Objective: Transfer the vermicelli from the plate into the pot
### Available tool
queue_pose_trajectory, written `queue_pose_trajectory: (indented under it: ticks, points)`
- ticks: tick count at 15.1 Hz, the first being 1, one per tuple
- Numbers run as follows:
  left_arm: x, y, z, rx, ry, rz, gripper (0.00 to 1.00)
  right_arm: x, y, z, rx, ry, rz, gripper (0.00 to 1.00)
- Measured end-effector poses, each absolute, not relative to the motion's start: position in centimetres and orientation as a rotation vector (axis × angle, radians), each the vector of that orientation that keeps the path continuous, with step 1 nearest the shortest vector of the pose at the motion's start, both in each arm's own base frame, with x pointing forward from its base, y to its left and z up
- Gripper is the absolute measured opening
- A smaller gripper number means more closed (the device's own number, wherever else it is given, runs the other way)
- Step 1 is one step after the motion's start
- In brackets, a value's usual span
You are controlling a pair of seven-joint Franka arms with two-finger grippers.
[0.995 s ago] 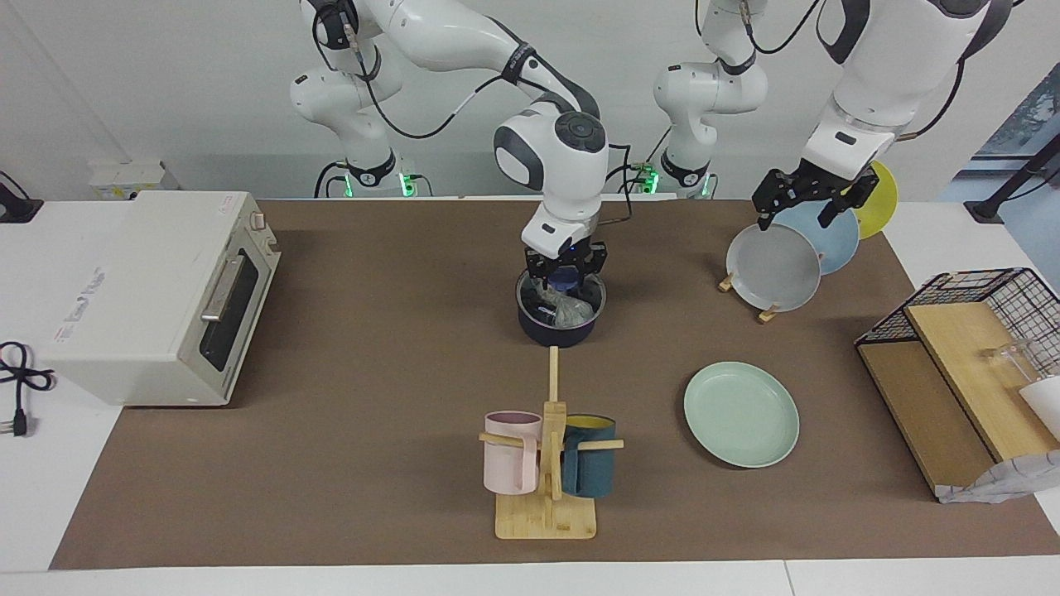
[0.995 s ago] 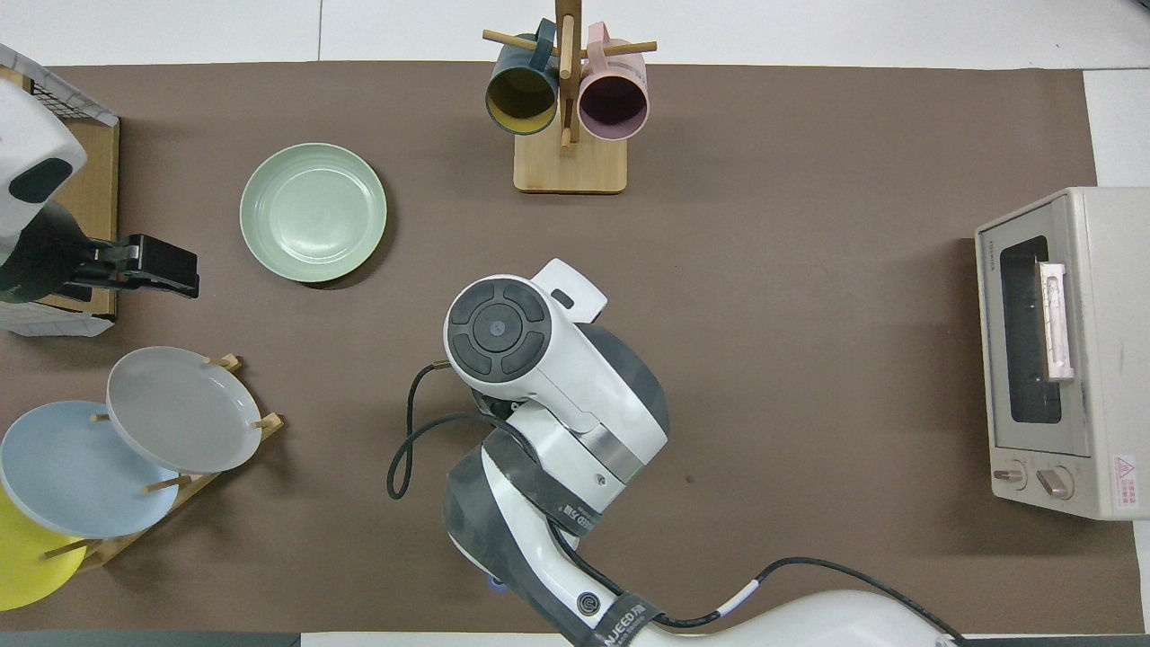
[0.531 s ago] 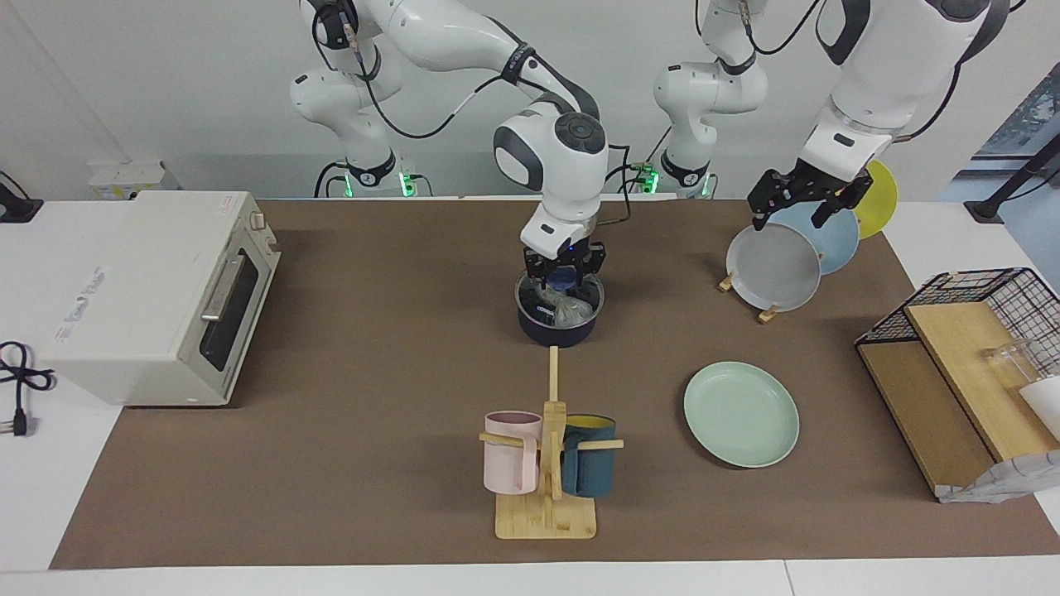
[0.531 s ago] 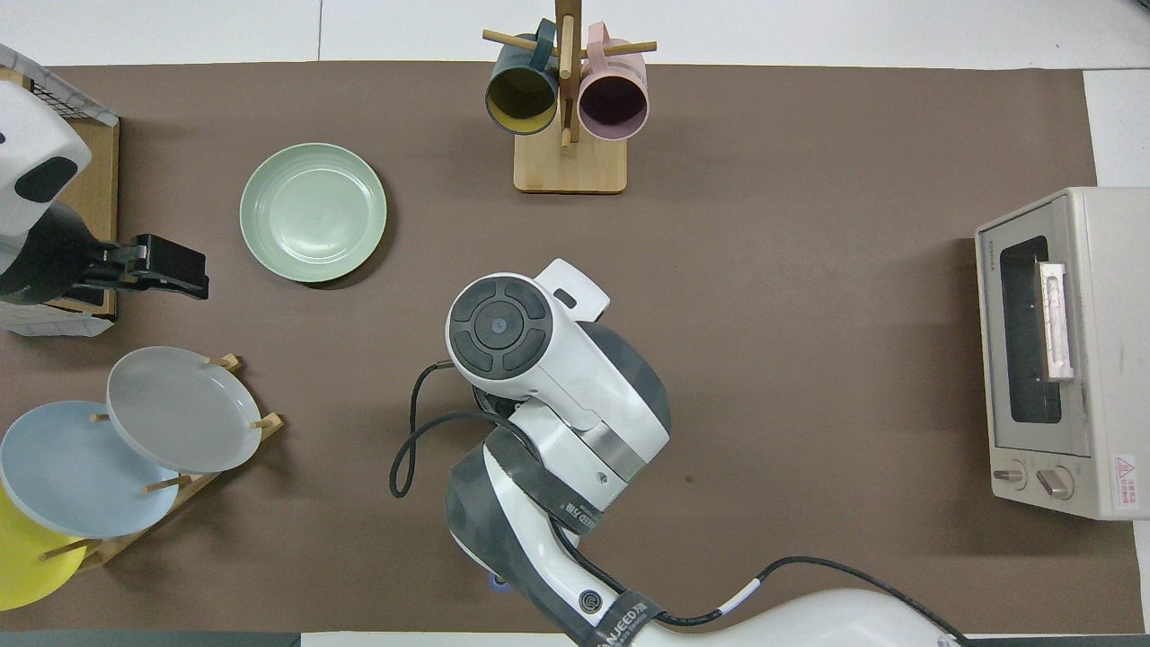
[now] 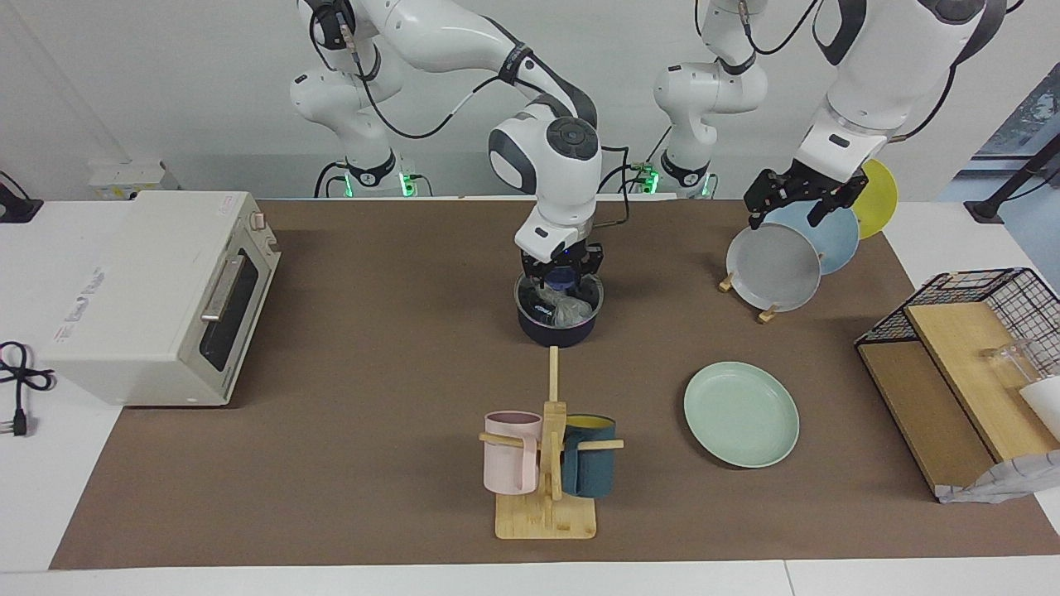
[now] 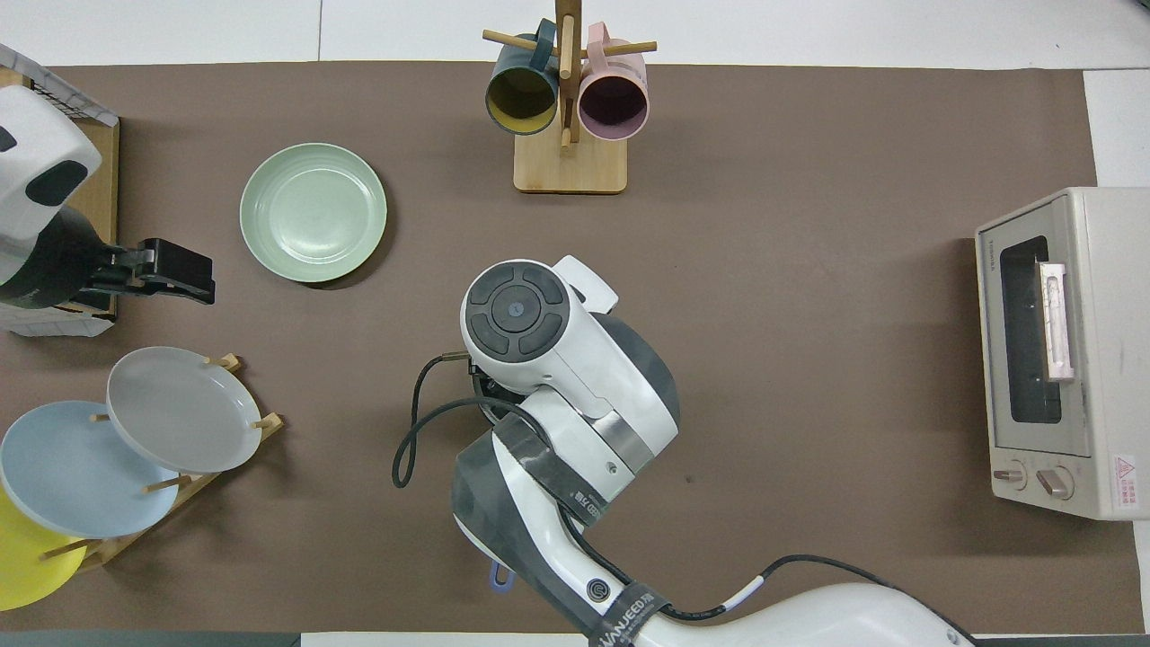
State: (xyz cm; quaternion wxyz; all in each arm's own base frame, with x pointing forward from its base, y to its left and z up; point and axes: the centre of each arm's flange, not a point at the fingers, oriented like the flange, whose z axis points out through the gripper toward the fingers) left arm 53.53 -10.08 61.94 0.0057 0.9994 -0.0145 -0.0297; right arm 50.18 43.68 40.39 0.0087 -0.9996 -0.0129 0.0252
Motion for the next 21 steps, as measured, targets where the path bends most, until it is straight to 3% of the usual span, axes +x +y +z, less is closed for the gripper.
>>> queue_pose_trajectory:
  ticks: [10,13,14,21]
  points:
    - [53.5,-10.2,61.9,3.128,-0.011,-0.095,1.00,50.3,43.6,40.3,-3.124,-0.036,0.082,0.68]
    - [53.5,-10.2,61.9,3.128,-0.008,-0.095,1.00,51.7,42.3,41.2,-3.118,0.006,0.051,0.95]
    - [53.5,-10.2,61.9,3.128,-0.008,-0.095,1.00,52.8,41.0,42.0,-3.111,0.044,0.030,1.00]
    - [53.5,-10.2,61.9,3.128,-0.006,-0.095,1.00,58.6,27.4,52.3,-3.132,0.124,0.025,1.00]
